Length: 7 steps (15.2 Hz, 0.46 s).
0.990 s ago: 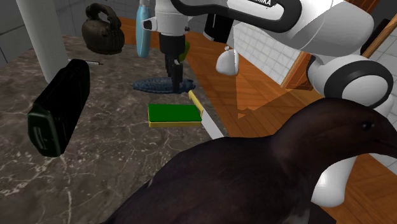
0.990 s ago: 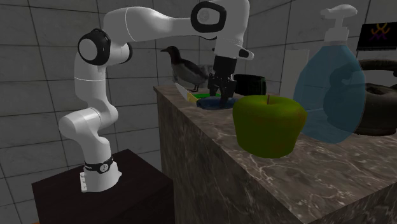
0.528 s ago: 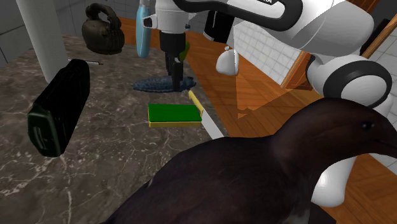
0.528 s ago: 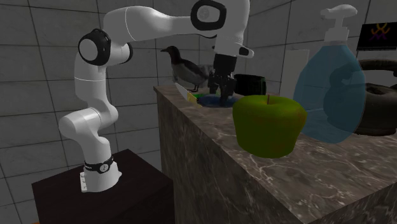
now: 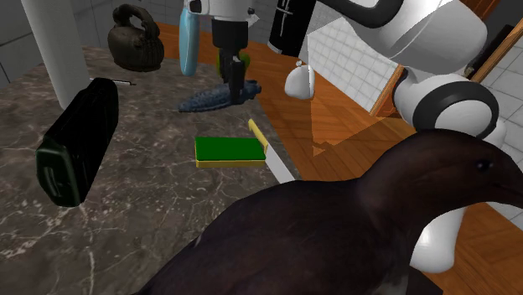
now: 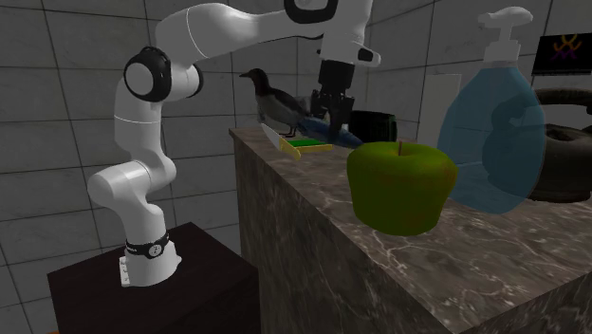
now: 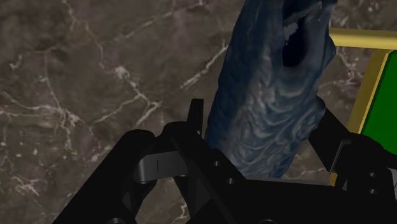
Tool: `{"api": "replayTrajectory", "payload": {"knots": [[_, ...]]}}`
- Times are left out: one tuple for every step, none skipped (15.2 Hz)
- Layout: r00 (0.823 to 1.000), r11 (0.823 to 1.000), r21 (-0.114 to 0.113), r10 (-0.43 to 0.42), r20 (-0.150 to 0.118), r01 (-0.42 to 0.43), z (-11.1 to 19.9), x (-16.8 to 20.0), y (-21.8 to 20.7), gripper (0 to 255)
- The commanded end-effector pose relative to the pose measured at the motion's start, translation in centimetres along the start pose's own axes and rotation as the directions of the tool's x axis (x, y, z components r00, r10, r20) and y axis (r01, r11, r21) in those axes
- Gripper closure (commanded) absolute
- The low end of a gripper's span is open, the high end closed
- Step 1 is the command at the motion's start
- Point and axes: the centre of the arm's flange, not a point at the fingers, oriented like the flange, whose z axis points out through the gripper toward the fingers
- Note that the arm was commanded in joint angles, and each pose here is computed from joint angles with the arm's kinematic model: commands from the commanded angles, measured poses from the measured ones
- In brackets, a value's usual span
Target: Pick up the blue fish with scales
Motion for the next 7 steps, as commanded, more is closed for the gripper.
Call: {"api": "replayTrajectory", "payload": {"knots": [[1.0, 1.0, 0.0, 0.0, 0.0, 0.0, -1.0, -0.1, -0.1, 255], [1.0, 1.0, 0.0, 0.0, 0.0, 0.0, -1.5, -0.2, -0.2, 255], [1.0, 1.0, 0.0, 0.0, 0.0, 0.0, -2.0, -0.3, -0.2, 255], [1.0, 1.0, 0.0, 0.0, 0.0, 0.0, -2.6, -0.3, -0.3, 255], [1.0, 1.0, 0.0, 0.0, 0.0, 0.0, -3.1, -0.4, -0.3, 255], [1.0, 1.0, 0.0, 0.0, 0.0, 0.0, -3.2, -0.4, -0.3, 255], [1.0, 1.0, 0.0, 0.0, 0.0, 0.0, -3.2, -0.4, -0.3, 255]]}}
